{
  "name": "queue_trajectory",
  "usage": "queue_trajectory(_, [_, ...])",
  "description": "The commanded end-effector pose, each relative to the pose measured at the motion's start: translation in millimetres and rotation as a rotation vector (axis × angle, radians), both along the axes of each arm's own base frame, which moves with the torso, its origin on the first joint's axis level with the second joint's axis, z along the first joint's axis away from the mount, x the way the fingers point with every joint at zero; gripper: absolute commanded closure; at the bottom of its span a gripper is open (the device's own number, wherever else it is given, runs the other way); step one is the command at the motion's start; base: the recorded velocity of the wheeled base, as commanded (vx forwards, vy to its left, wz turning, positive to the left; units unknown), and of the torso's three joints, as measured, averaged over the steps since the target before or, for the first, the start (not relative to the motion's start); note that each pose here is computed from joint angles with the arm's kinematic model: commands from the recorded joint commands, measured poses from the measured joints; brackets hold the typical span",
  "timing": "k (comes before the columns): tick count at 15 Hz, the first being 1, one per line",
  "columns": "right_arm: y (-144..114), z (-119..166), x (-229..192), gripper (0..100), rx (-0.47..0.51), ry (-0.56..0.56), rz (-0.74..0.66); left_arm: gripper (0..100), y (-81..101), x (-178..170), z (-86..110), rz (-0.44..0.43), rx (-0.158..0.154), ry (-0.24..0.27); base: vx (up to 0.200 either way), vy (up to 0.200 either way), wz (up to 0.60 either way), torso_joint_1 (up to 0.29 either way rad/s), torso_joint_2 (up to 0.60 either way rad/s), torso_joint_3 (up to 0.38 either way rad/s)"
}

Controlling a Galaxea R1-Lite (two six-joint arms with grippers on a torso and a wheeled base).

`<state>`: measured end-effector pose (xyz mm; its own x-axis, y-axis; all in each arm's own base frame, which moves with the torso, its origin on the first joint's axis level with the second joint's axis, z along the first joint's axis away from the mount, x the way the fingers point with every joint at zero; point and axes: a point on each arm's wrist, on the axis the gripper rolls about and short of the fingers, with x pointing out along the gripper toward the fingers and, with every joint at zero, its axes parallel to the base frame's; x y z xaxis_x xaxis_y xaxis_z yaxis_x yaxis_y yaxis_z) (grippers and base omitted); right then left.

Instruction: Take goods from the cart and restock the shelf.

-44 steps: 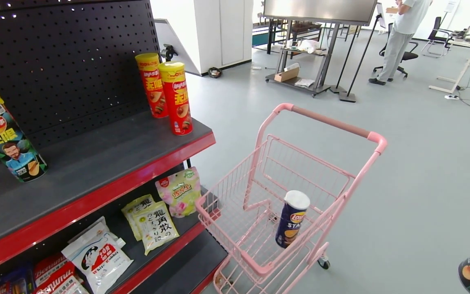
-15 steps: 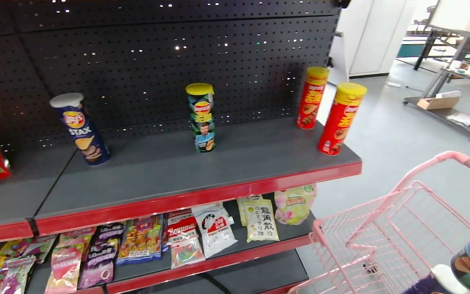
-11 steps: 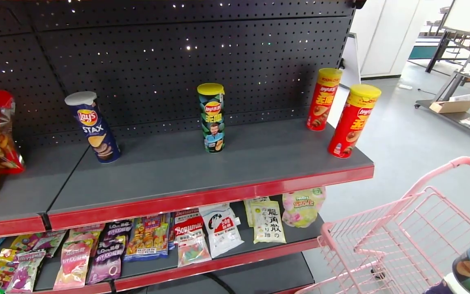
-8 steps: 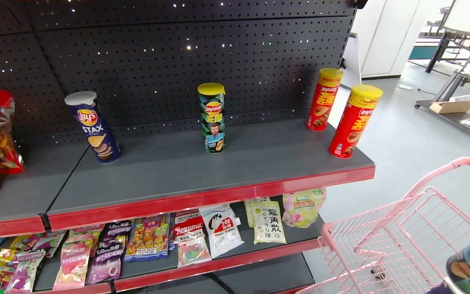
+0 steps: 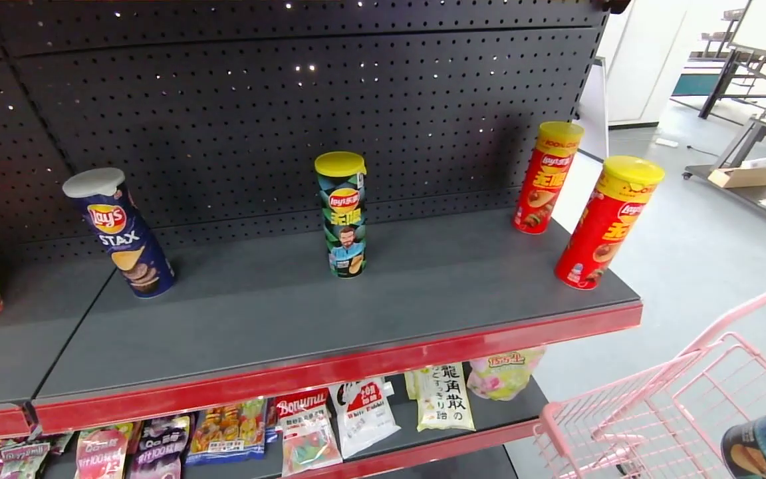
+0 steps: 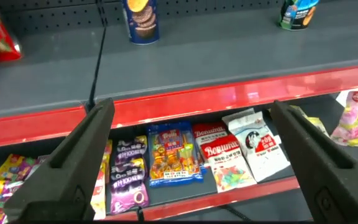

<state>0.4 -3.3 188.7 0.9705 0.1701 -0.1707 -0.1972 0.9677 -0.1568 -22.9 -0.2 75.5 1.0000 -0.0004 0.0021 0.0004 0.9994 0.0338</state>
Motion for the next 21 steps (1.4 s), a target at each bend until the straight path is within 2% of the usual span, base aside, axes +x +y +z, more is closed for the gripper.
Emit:
queue_trajectory(1, [0,0,-1,100,0.002,-0.003,-0.001,0,0.0,0,0.1,0.000,0.000,0.001,0.000,0.000,0.00,0.000,0.00,0.000])
queue_trajectory(6, [-2,-2,-5,100,0.007,-0.019,-0.004,0,0.0,0,0.1,0.000,0.000,0.001,0.000,0.000,0.00,0.000,0.00,0.000])
queue_trajectory(8, [-2,-7,-7,100,0.007,-0.021,-0.007,0,0.0,0,0.1,0.000,0.000,0.001,0.200,0.000,0.00,0.002,0.00,0.002])
queue_trajectory(14, [-5,-11,-14,100,0.019,-0.055,-0.006,0,-0.1,0,0.1,-0.003,0.001,0.001,0.000,0.000,0.00,0.000,0.00,0.000])
queue_trajectory(16, [-8,-16,-24,100,0.030,-0.097,-0.016,0,-0.2,3,0.9,-0.033,0.003,0.036,0.000,0.000,0.00,0.000,0.00,0.000])
queue_trajectory(17, [-8,-20,-25,100,0.031,-0.100,-0.011,0,-0.6,3,0.9,-0.055,0.004,0.036,0.000,0.000,0.00,0.000,0.00,0.000])
queue_trajectory(18, [-10,-28,-29,100,0.037,-0.120,-0.010,0,-1.6,5,1.4,-0.127,0.041,0.059,0.000,0.000,0.00,0.000,0.00,0.000])
queue_trajectory(19, [-11,-32,-31,100,0.038,-0.126,-0.013,0,-2.3,5,18.0,-0.207,0.036,0.040,0.000,0.000,0.00,0.000,0.00,0.000])
queue_trajectory(20, [-11,-35,-32,100,0.040,-0.132,-0.020,0,-3.7,18,69.9,-0.280,0.003,0.070,0.000,0.000,0.00,0.000,0.00,0.000])
queue_trajectory(21, [-11,-35,-32,100,0.037,-0.128,-0.027,0,-6.1,44,111.6,-0.279,-0.056,0.125,0.000,0.000,0.00,0.000,0.00,0.000])
